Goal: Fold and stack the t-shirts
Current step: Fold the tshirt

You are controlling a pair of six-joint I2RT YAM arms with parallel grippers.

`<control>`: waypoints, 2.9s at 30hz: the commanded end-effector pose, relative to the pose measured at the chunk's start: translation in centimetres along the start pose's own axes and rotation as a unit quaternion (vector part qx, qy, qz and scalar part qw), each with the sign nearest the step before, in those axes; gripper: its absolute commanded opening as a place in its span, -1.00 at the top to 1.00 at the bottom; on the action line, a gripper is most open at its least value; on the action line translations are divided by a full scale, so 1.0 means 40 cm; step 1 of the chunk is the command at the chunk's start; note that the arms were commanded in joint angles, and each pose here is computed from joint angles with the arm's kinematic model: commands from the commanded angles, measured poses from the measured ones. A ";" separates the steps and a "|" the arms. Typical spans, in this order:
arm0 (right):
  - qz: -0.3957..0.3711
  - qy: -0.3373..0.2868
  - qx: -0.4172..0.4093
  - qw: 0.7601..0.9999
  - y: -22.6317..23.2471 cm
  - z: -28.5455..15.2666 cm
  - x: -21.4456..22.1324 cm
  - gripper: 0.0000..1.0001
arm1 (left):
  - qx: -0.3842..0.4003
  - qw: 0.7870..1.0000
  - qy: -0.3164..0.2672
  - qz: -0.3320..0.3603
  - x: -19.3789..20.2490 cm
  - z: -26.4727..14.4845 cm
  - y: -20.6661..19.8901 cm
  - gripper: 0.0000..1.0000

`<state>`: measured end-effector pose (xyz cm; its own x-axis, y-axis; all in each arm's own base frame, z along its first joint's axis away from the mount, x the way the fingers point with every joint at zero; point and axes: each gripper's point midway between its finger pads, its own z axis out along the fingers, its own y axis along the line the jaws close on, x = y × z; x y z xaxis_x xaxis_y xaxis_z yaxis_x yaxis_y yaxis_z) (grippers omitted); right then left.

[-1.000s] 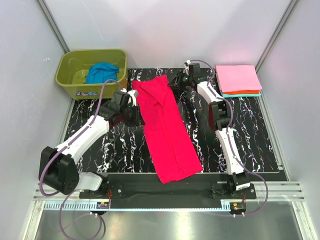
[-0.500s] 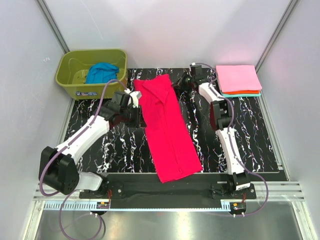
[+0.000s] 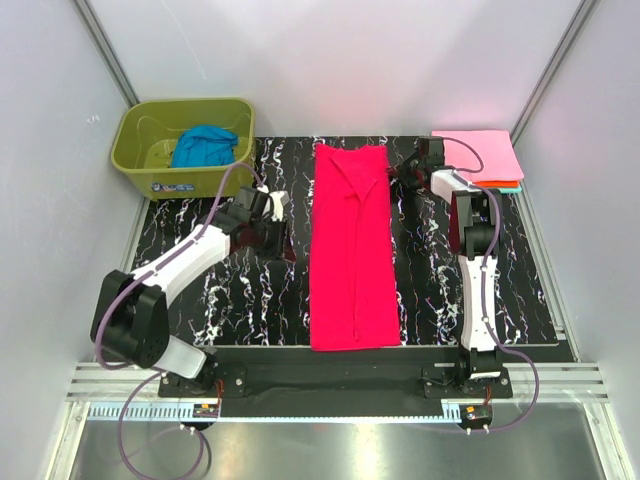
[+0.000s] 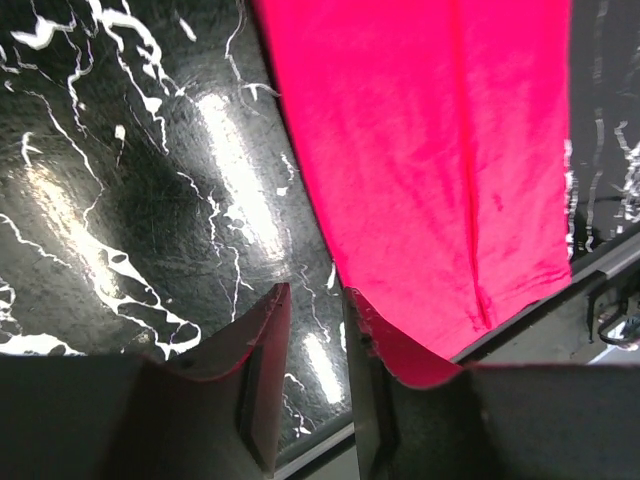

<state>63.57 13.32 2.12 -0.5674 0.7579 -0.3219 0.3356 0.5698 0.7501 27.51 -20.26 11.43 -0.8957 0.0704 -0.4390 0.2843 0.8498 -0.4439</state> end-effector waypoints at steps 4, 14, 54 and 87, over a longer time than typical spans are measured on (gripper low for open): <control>-0.013 -0.017 -0.016 1.000 0.071 -0.056 -0.043 0.56 | 0.038 0.999 0.006 -0.014 0.006 0.047 -0.013 0.32; -0.123 0.013 0.067 0.990 0.064 -0.311 -0.013 0.27 | 0.049 0.997 0.048 -0.038 0.141 0.115 -0.030 0.32; -0.168 0.245 0.280 0.913 -0.288 -0.879 0.655 0.86 | -0.014 0.997 0.081 -0.009 0.426 0.100 -0.089 0.47; -0.177 0.249 0.364 0.880 -0.403 -0.947 0.744 1.00 | 0.054 0.993 0.105 -0.005 0.480 0.111 -0.173 0.71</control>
<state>11.85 14.74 1.23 -0.9269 0.3743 0.0261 0.3749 0.9267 0.0246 9.60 -27.38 1.97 -0.9572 0.1823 -0.2246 0.2786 0.7902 -0.5459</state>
